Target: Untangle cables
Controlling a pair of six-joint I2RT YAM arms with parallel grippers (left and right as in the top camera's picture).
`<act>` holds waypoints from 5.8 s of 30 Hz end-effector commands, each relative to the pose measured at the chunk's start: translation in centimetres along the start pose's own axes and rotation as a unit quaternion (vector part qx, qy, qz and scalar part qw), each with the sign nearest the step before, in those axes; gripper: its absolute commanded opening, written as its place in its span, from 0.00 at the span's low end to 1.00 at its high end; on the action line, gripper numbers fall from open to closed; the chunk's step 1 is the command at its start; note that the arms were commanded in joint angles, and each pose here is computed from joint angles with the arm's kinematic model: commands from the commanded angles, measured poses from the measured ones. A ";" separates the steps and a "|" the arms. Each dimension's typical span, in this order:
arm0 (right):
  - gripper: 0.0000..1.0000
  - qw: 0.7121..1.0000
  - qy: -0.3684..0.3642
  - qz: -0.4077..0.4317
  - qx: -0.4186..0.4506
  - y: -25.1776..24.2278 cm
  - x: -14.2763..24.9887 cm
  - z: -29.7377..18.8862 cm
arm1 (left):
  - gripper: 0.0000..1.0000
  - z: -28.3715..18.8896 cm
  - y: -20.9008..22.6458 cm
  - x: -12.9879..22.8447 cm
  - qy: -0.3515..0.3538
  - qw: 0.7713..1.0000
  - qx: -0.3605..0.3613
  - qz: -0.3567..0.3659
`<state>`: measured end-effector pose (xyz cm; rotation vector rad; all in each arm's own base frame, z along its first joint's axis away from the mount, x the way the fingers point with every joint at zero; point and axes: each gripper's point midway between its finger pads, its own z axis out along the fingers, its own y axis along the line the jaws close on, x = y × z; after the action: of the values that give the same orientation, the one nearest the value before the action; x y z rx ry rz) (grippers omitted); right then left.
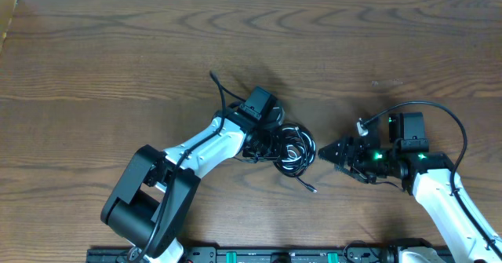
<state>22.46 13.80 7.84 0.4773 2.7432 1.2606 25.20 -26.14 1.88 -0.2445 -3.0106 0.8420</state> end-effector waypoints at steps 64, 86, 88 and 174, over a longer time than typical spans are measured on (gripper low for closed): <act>0.01 0.985 -0.124 0.022 0.121 1.0 -2.0 7.8 | 0.25 0.2 1.1 -3.8 -0.083 0.996 -0.032 -0.004; 0.01 0.994 -0.107 -0.009 -0.031 6.6 -3.4 3.0 | 0.25 0.2 1.1 -3.8 -0.084 0.996 -0.032 -0.004; 0.01 0.994 -0.096 -0.007 -0.050 7.1 -3.4 2.6 | 0.25 0.2 1.1 -3.8 -0.084 0.996 -0.032 -0.004; 0.47 0.975 -0.181 -0.032 0.123 0.8 -5.3 2.9 | 0.29 0.3 -1.3 -2.7 -0.048 0.998 0.035 0.003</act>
<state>27.82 14.74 6.10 0.5808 2.5913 0.7536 28.69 -27.13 2.55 -0.2083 -3.1466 0.9172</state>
